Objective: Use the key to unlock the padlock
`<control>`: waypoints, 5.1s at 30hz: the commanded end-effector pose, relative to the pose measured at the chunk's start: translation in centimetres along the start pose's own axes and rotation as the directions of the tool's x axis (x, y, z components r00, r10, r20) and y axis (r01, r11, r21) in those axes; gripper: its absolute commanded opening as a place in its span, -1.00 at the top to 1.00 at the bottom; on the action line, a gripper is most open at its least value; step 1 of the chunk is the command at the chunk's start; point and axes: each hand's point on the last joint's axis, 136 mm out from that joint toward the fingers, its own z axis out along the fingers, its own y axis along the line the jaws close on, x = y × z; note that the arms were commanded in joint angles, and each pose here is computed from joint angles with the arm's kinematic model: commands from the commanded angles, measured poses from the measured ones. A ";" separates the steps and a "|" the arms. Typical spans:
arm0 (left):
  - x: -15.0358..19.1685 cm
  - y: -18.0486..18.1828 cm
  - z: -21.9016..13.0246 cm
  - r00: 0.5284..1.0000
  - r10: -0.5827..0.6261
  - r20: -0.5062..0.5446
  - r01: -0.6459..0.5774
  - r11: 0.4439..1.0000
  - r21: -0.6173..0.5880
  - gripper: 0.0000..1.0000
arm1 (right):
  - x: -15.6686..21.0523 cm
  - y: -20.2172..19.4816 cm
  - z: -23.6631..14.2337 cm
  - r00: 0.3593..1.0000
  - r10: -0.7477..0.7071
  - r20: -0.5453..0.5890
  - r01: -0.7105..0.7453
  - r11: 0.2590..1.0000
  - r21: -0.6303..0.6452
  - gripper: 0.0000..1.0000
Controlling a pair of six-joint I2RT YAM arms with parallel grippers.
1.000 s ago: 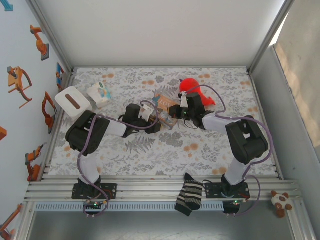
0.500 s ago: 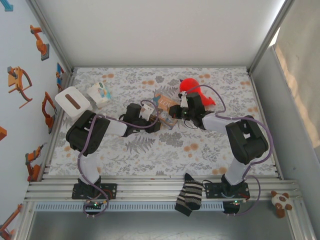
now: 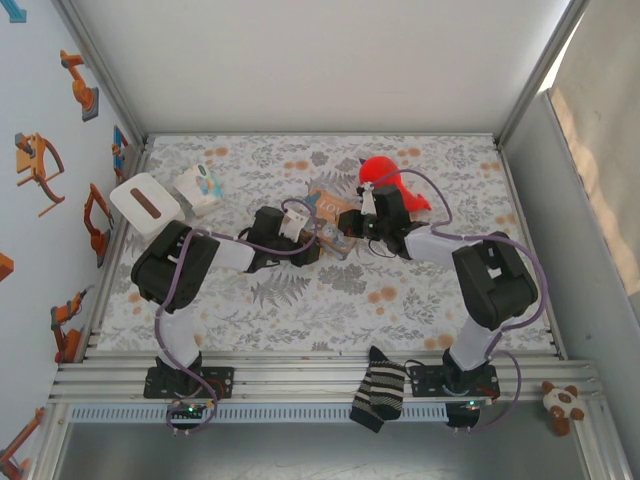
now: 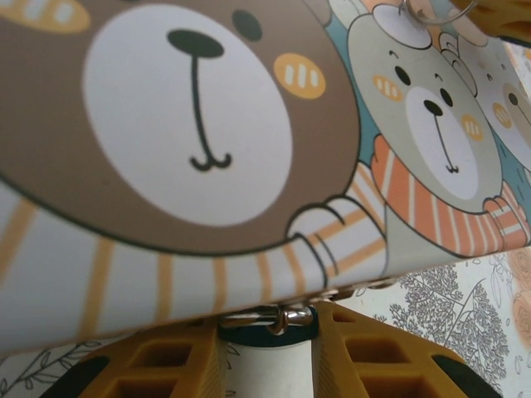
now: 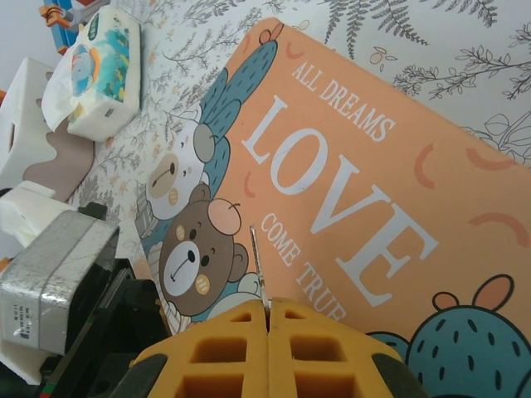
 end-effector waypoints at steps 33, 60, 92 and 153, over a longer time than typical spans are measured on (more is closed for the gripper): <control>-5.1 -8.0 -3.3 0.941 -0.311 -0.135 0.329 0.934 0.141 0.59 | 12.3 1.8 -7.1 0.844 -0.532 0.069 0.522 0.844 0.122 1.00; -4.9 -8.2 -3.3 0.933 -0.327 -0.149 0.347 0.929 0.131 0.60 | 10.3 2.4 -3.5 0.811 -0.566 0.144 0.542 0.822 0.177 1.00; -4.5 -8.2 -3.2 0.934 -0.321 -0.157 0.342 0.931 0.126 0.60 | 9.6 1.7 -3.0 0.828 -0.535 0.167 0.499 0.839 0.216 1.00; -4.2 -8.1 -3.2 0.933 -0.322 -0.162 0.342 0.932 0.120 0.61 | 8.5 3.1 -2.8 0.843 -0.496 0.208 0.480 0.868 0.128 1.00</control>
